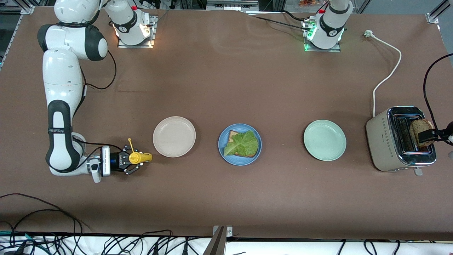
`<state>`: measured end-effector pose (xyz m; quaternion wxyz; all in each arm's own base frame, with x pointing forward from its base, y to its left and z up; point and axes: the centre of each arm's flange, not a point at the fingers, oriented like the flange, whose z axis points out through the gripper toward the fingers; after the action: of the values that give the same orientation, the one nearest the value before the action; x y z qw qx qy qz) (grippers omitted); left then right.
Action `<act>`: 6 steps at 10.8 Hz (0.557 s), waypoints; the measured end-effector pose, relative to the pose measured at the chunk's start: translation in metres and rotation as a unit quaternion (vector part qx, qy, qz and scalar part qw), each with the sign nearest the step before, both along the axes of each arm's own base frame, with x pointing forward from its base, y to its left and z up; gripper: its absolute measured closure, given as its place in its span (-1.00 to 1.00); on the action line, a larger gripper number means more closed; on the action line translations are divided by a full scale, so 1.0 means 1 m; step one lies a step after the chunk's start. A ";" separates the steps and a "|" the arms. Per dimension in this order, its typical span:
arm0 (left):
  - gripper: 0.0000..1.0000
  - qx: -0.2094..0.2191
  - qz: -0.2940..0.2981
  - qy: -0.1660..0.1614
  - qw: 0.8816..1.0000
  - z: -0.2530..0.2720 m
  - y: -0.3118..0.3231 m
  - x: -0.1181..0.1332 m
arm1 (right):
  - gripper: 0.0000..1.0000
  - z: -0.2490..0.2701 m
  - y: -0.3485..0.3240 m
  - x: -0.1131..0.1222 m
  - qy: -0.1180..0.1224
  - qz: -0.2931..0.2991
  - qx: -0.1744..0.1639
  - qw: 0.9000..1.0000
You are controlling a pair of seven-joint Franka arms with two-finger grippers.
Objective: Make sandwich in blue plate with both arms
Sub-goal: 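Set the mustard down and open the right gripper while the left gripper grasps bread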
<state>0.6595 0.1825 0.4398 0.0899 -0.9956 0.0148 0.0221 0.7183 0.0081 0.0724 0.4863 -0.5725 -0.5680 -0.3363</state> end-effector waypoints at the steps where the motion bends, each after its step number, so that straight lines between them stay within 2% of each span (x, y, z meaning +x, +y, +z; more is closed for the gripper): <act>1: -1.00 -0.001 0.000 0.000 1.000 0.000 0.000 0.000 | 0.49 0.000 0.000 0.000 0.000 -0.001 0.001 1.000; 3: -1.00 -0.001 0.000 0.000 1.000 0.000 0.000 0.000 | 0.13 -0.006 -0.002 -0.003 0.006 -0.009 0.007 1.000; 6: -1.00 -0.001 0.000 0.000 1.000 -0.001 0.000 0.000 | -0.69 -0.010 -0.010 -0.006 0.008 -0.014 0.009 1.000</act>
<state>0.6597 0.1822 0.4390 0.0886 -0.9957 0.0146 0.0223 0.7120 -0.0017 0.0622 0.4909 -0.5790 -0.5528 -0.3437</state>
